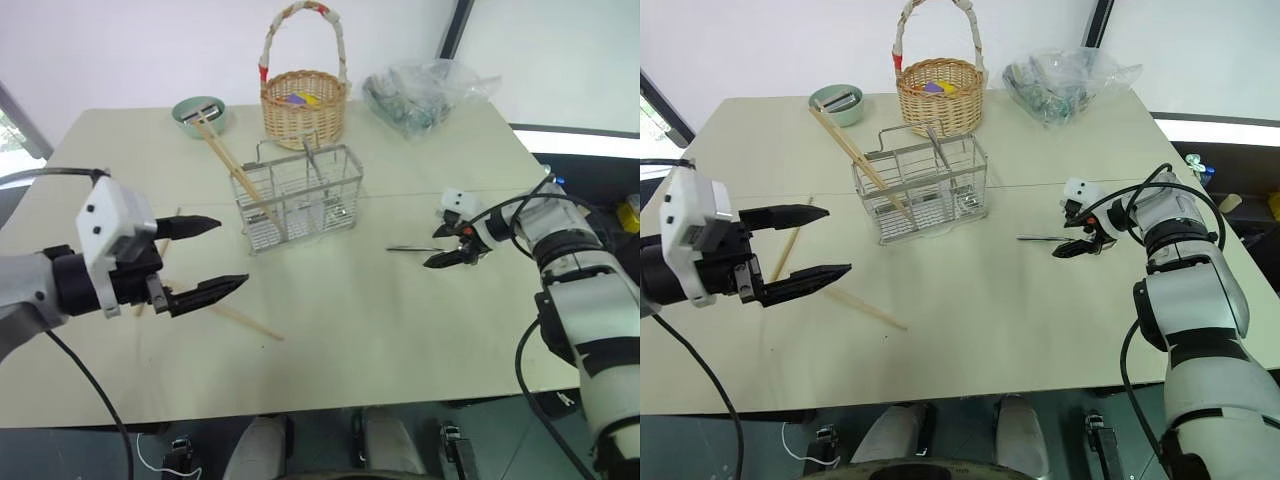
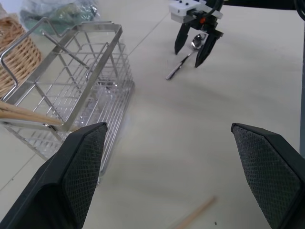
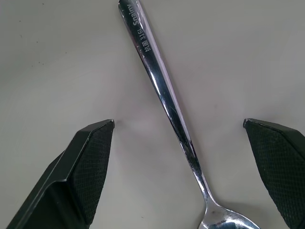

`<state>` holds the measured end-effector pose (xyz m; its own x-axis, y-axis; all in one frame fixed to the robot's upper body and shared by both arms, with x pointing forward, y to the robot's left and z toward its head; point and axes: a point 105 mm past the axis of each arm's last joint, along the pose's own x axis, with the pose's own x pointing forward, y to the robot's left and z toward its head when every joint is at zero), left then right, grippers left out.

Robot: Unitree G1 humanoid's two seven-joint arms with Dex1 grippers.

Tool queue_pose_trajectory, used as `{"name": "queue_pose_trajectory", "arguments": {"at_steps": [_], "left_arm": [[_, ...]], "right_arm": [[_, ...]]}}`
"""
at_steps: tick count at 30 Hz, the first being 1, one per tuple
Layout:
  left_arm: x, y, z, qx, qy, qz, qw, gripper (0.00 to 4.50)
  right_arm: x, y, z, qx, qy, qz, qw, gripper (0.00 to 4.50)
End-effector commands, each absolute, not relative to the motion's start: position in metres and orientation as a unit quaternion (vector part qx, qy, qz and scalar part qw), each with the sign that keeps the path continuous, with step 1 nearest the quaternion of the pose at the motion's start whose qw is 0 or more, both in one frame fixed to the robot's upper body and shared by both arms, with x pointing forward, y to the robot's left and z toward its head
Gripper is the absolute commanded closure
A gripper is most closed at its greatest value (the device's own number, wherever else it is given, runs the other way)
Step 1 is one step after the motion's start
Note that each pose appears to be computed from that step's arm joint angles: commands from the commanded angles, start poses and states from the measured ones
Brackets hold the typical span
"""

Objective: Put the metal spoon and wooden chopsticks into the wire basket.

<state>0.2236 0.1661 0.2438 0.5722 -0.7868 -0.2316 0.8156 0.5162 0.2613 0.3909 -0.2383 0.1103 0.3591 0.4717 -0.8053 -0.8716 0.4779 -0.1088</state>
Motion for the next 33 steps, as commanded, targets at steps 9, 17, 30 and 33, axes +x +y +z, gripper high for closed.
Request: {"name": "queue_pose_trajectory", "arguments": {"at_steps": [9,17,30,33], "left_arm": [[0.226,0.167,0.255,0.189,0.023,-0.451,0.872,0.0],[0.226,0.163,0.255,0.183,0.018,-0.461,0.868,0.0],[0.237,0.168,0.274,0.183,-0.016,-0.457,0.87,0.0],[0.24,0.173,0.282,0.187,-0.031,-0.444,0.876,0.0]], "right_arm": [[0.396,-0.245,0.118,-0.278,0.359,0.407,0.792,3.43],[0.395,-0.247,0.119,-0.273,0.354,0.408,0.796,4.47],[0.399,-0.248,0.195,-0.224,0.2,0.433,0.85,4.47],[0.392,-0.248,0.23,-0.193,0.124,0.446,0.865,4.47]]}}
